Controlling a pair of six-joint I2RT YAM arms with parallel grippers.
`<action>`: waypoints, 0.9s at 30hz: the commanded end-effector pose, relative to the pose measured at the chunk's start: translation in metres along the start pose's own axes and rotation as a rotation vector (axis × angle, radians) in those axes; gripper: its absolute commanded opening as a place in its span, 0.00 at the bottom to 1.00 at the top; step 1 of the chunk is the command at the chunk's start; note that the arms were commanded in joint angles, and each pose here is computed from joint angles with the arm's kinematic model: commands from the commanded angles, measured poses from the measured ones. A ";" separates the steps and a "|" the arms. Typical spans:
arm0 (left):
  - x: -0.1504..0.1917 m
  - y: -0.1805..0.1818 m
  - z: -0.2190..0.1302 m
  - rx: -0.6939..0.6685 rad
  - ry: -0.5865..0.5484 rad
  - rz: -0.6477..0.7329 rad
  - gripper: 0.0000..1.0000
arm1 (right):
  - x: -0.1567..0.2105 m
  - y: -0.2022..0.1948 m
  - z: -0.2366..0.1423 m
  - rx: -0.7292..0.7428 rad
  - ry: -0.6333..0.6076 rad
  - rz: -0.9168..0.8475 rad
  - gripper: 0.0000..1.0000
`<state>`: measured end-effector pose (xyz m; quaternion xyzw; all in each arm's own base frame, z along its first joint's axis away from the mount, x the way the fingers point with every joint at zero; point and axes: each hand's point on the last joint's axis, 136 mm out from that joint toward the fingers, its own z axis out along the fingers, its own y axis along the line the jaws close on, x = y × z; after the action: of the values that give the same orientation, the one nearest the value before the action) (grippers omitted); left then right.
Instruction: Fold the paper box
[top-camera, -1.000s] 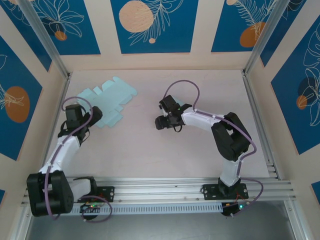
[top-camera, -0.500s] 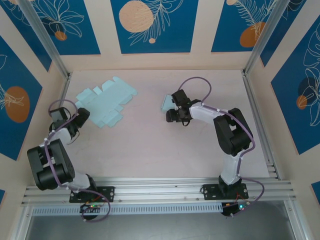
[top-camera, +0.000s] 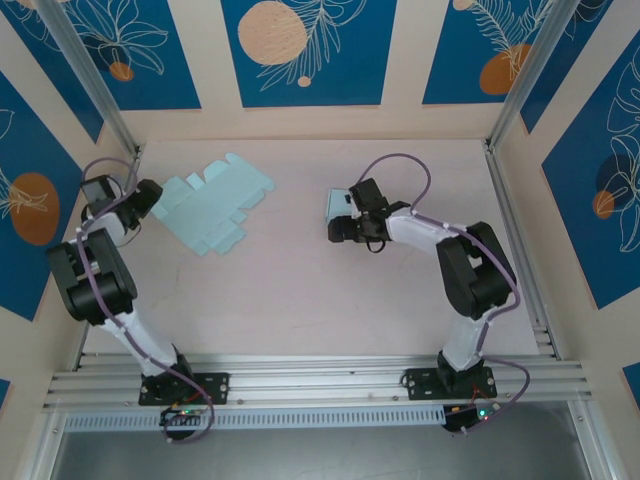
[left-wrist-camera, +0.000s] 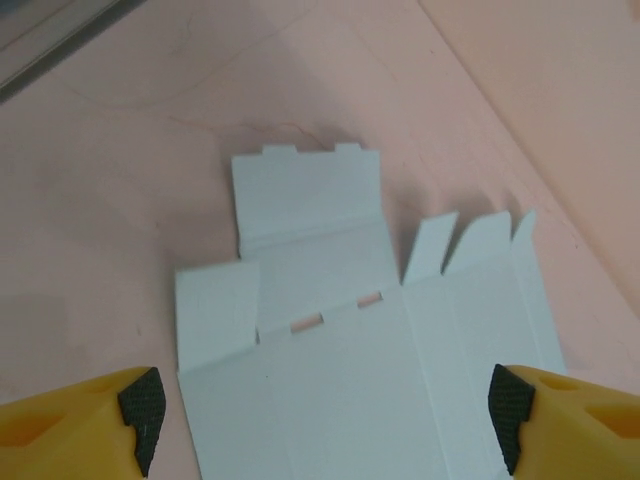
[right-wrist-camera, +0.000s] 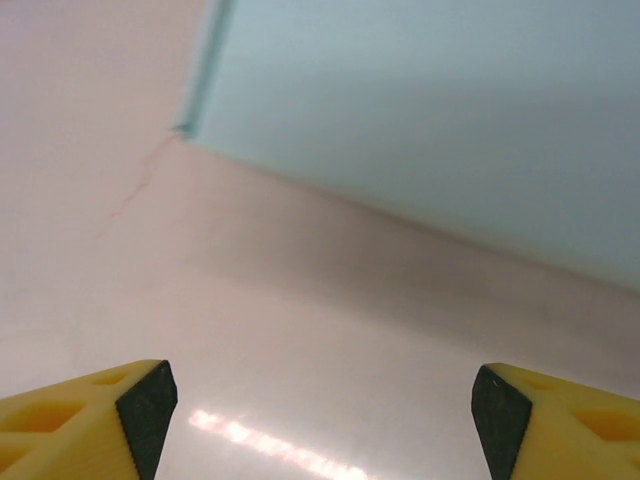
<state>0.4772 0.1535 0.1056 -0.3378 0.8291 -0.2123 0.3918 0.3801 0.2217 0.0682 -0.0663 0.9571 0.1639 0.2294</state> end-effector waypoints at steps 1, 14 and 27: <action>0.002 0.010 0.013 0.023 0.074 -0.030 0.84 | -0.009 0.014 -0.022 -0.060 -0.059 0.003 0.80; 0.026 0.028 0.053 0.023 0.196 -0.052 0.71 | -0.017 0.025 -0.045 -0.041 -0.110 -0.031 0.81; 0.034 0.027 0.062 -0.005 0.224 -0.012 0.63 | -0.021 0.029 -0.063 -0.022 -0.150 -0.067 0.81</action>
<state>0.4972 0.1503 0.0443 -0.3291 0.8568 -0.2461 0.3116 0.3703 0.2302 0.1301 -0.0812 0.9348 0.1788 0.2959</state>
